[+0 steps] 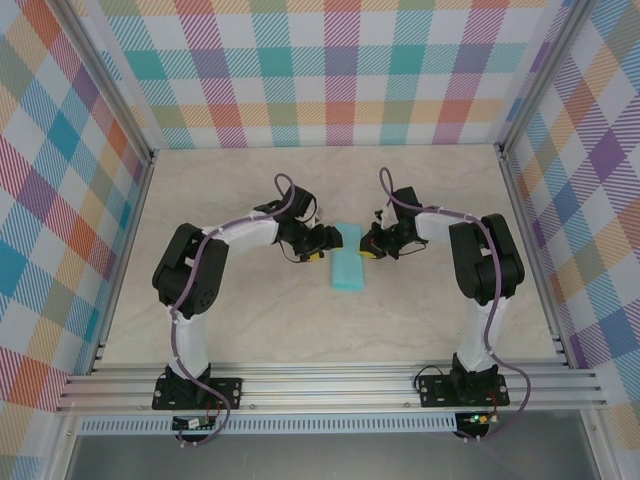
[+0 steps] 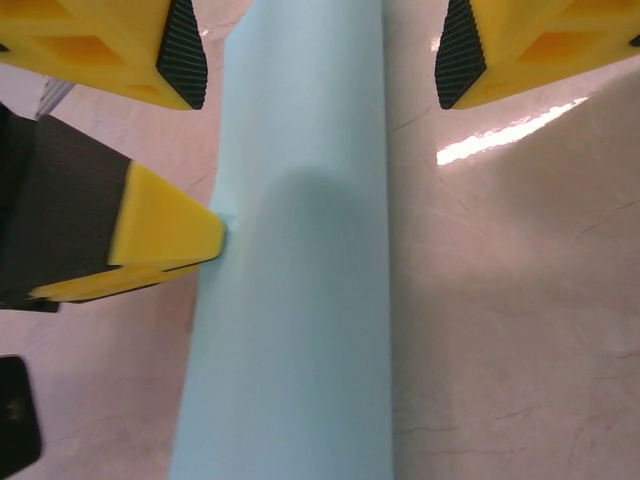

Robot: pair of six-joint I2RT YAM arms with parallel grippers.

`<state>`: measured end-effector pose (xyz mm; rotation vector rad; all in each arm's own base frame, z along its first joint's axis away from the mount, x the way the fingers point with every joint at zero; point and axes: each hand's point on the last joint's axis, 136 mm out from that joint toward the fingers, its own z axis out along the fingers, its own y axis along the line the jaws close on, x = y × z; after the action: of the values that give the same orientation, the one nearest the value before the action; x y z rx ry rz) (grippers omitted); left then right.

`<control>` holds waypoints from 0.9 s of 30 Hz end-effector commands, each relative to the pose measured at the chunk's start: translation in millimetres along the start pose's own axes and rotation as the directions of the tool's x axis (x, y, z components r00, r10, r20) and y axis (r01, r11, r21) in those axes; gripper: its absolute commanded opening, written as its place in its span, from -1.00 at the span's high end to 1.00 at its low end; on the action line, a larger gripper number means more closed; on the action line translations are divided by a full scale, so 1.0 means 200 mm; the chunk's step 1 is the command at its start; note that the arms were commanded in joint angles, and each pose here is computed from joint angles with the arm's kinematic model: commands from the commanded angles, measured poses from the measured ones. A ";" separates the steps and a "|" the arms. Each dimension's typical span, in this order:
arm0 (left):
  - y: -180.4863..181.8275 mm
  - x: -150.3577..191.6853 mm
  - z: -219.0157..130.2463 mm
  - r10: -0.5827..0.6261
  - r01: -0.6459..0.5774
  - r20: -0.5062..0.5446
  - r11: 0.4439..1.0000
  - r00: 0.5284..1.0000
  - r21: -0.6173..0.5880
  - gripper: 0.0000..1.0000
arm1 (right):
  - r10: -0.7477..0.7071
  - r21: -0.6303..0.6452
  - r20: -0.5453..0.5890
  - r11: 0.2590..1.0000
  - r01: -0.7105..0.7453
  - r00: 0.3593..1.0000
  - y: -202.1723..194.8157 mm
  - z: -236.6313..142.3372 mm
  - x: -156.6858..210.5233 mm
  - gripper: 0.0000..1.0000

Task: Fold a paper plane with a square sheet of paper (fold left side to right side)
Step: First fold in half a square sheet of paper at the center of the table.

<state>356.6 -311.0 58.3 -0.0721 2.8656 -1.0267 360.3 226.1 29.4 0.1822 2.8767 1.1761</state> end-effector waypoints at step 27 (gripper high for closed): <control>0.10 0.04 0.14 0.021 -0.034 -0.087 0.989 0.996 -0.147 0.11 | -0.099 0.186 0.122 0.980 0.075 0.988 -0.06 -0.25 -0.02 0.26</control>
<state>359.1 -312.9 30.8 -0.0358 2.9678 -0.8806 366.2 200.3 54.6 0.1353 2.8313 0.9597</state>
